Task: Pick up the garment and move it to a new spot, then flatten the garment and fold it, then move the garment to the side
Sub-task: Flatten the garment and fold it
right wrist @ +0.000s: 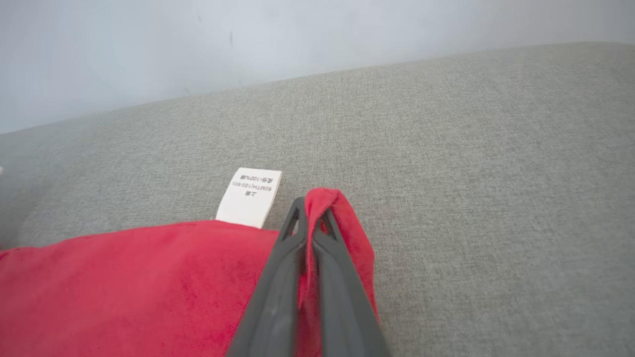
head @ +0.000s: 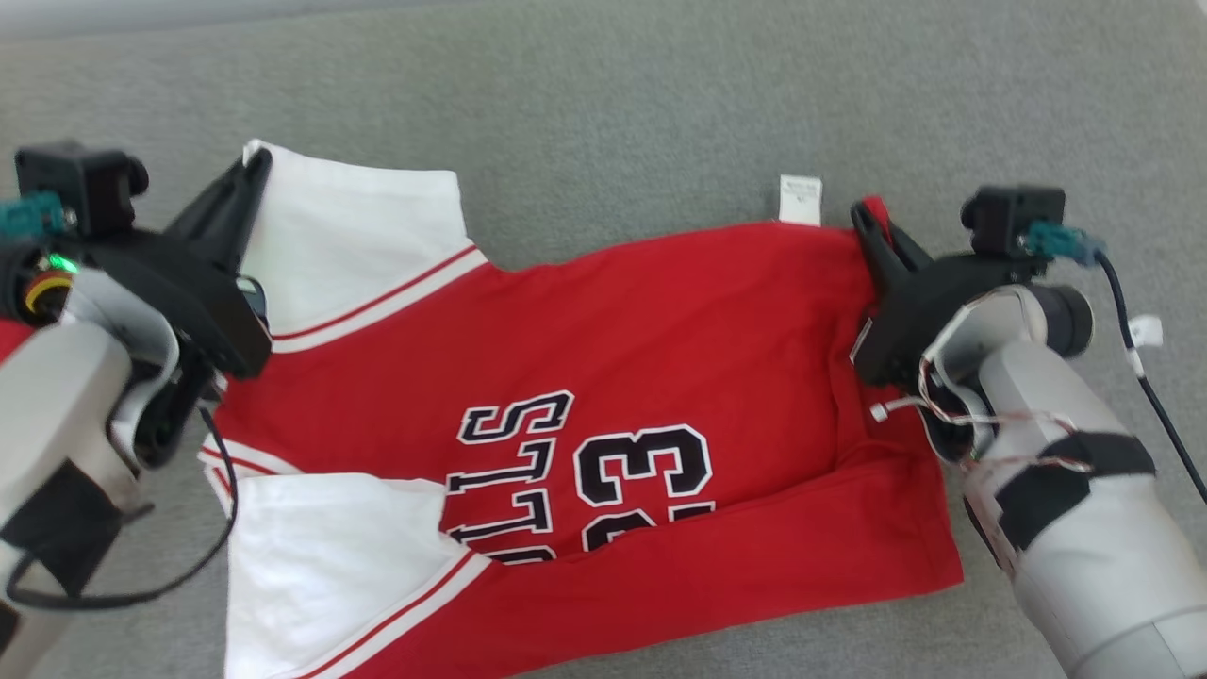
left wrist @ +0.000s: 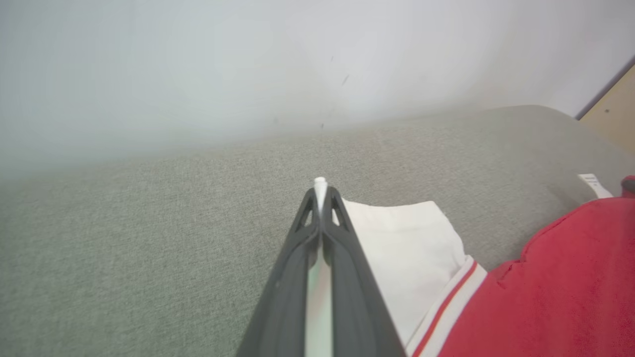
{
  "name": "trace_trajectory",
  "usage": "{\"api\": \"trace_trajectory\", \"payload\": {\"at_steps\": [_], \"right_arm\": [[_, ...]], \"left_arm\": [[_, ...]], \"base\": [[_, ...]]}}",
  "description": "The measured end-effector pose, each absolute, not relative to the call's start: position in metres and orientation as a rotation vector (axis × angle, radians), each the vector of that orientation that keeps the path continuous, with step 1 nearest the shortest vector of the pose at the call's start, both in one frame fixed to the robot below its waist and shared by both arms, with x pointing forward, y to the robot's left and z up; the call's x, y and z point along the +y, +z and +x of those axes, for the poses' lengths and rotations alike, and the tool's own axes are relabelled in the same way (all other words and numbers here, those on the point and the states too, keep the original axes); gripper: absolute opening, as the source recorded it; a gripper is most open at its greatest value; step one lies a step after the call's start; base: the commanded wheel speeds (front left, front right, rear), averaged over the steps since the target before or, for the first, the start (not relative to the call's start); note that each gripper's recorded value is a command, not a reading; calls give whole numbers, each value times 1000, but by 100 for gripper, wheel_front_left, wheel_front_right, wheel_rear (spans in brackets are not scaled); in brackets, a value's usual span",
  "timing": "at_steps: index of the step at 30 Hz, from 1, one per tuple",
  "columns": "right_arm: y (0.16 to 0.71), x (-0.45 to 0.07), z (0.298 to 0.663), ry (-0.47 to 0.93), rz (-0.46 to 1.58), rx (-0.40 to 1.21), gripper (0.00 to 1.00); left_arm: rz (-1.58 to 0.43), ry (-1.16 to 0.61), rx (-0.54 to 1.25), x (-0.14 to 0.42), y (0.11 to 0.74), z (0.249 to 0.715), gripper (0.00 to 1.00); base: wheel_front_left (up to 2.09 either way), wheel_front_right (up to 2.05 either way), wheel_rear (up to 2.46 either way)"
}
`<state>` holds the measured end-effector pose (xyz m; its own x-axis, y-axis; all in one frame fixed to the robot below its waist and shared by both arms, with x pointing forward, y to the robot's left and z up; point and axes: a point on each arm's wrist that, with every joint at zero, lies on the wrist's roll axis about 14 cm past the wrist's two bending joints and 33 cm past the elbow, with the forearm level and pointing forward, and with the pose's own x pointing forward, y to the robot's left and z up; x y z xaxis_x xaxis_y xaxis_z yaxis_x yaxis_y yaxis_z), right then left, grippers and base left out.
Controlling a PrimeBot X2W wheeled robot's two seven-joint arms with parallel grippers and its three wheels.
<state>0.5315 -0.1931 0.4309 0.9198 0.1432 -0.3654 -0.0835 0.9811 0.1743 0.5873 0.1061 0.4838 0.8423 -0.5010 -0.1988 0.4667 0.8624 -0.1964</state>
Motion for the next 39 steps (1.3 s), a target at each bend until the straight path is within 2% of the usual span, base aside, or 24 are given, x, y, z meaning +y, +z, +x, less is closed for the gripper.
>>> {"api": "trace_trajectory", "payload": {"at_steps": [9,18,26,35,36,37,38,39], "right_arm": [[447,-184,498,175,220,315,0],[448,-184,465,196,296,298,0],[440,-191,434,181,352,304,0],[426,-201,407,156,368,364,0],[423,-200,404,155,369,375,15],[422,-200,401,153,372,378,52],[422,-200,399,152,372,382,100],[423,-201,398,150,372,381,100]], "left_arm": [[-207,-510,163,118,505,526,0],[-298,-409,136,139,507,466,0],[-362,-311,164,154,481,408,0],[-405,-304,226,138,453,381,0],[-400,-300,234,139,449,379,0],[-396,-291,238,140,447,378,1],[-379,-288,239,141,445,376,63],[-365,-283,237,143,444,376,100]], "base": [[0,0,0],[0,0,0],[0,0,0],[0,0,0],[0,0,0],[0,0,0],[0,0,0],[0,0,0]]}}
